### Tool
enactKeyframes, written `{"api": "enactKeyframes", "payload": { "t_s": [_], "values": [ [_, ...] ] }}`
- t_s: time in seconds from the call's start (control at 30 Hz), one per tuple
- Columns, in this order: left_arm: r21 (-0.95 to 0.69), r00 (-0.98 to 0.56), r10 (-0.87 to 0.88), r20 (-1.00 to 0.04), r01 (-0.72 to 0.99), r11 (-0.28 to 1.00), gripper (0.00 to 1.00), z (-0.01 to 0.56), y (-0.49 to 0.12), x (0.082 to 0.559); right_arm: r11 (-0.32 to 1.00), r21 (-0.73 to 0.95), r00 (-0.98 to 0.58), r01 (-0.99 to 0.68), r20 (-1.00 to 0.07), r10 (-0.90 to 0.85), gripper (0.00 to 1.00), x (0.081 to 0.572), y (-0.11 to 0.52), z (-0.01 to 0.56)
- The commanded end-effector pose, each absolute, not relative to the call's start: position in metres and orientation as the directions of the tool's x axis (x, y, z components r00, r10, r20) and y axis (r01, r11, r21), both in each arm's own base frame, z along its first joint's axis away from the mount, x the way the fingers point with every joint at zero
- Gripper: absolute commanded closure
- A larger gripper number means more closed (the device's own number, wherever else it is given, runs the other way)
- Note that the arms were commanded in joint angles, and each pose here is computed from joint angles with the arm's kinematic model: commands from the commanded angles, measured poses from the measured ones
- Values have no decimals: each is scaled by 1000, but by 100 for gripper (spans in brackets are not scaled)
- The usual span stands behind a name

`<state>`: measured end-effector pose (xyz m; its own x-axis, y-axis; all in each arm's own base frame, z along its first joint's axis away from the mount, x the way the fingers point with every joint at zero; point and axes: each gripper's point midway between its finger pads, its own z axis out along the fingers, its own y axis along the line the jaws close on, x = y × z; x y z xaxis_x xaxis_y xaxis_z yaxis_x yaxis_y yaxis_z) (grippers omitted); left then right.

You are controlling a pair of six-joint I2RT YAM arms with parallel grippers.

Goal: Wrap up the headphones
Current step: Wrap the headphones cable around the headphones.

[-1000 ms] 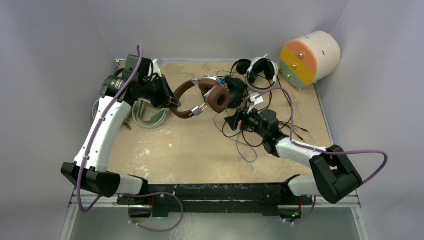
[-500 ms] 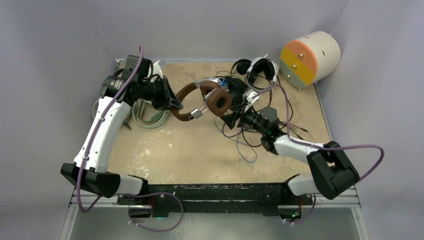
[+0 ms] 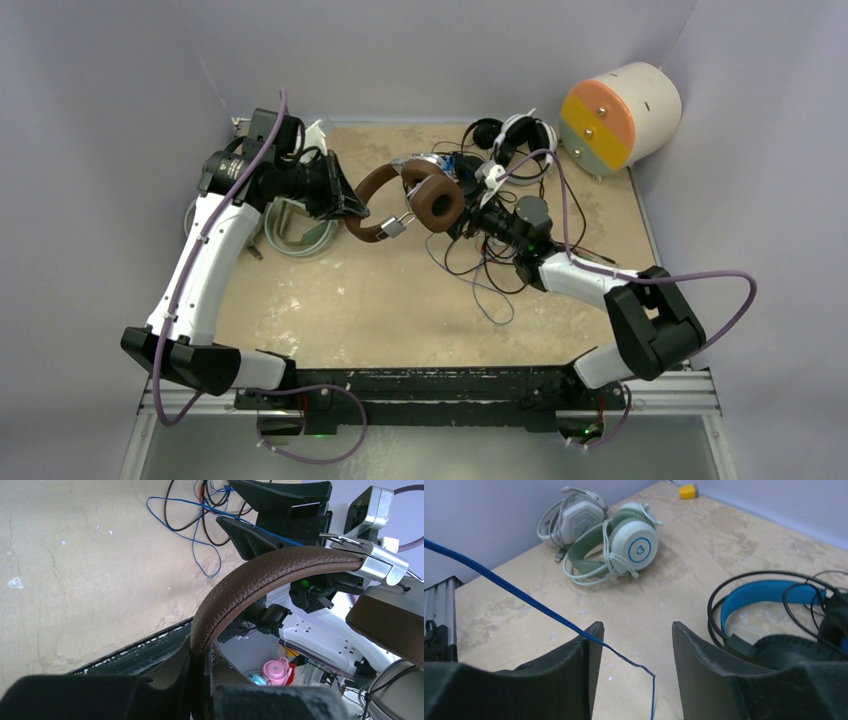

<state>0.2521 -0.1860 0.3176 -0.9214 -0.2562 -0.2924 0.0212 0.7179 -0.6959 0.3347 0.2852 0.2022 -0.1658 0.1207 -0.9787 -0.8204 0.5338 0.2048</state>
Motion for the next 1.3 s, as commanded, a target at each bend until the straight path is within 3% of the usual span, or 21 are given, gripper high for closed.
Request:
{"api": "enactKeyframes", "payload": {
  "t_s": [0.0,0.27,0.43,0.63,1.03,1.27],
  "values": [
    [-752,-916,-230,-328,106,650,100,338,-197,252,471,161,-88,-868,-981,173,50,335,297,244],
    [-780,-932,-193,-308,132,611,100,333,-205,248,408,204,-131,-890,-971,200,75,331,306,249],
    [-784,-934,-178,-310,145,603,100,332,-206,247,403,243,-170,-882,-963,209,100,336,310,246],
    [-808,-940,-159,-302,163,566,100,333,-213,245,368,336,-289,-867,-941,177,100,342,323,227],
    [-879,-939,-192,-286,177,443,100,351,-228,249,202,427,-405,-881,-903,142,98,296,355,193],
    [-870,-917,-282,-282,120,479,100,352,-223,264,135,446,-430,-885,-893,130,93,262,368,182]
  ]
}}
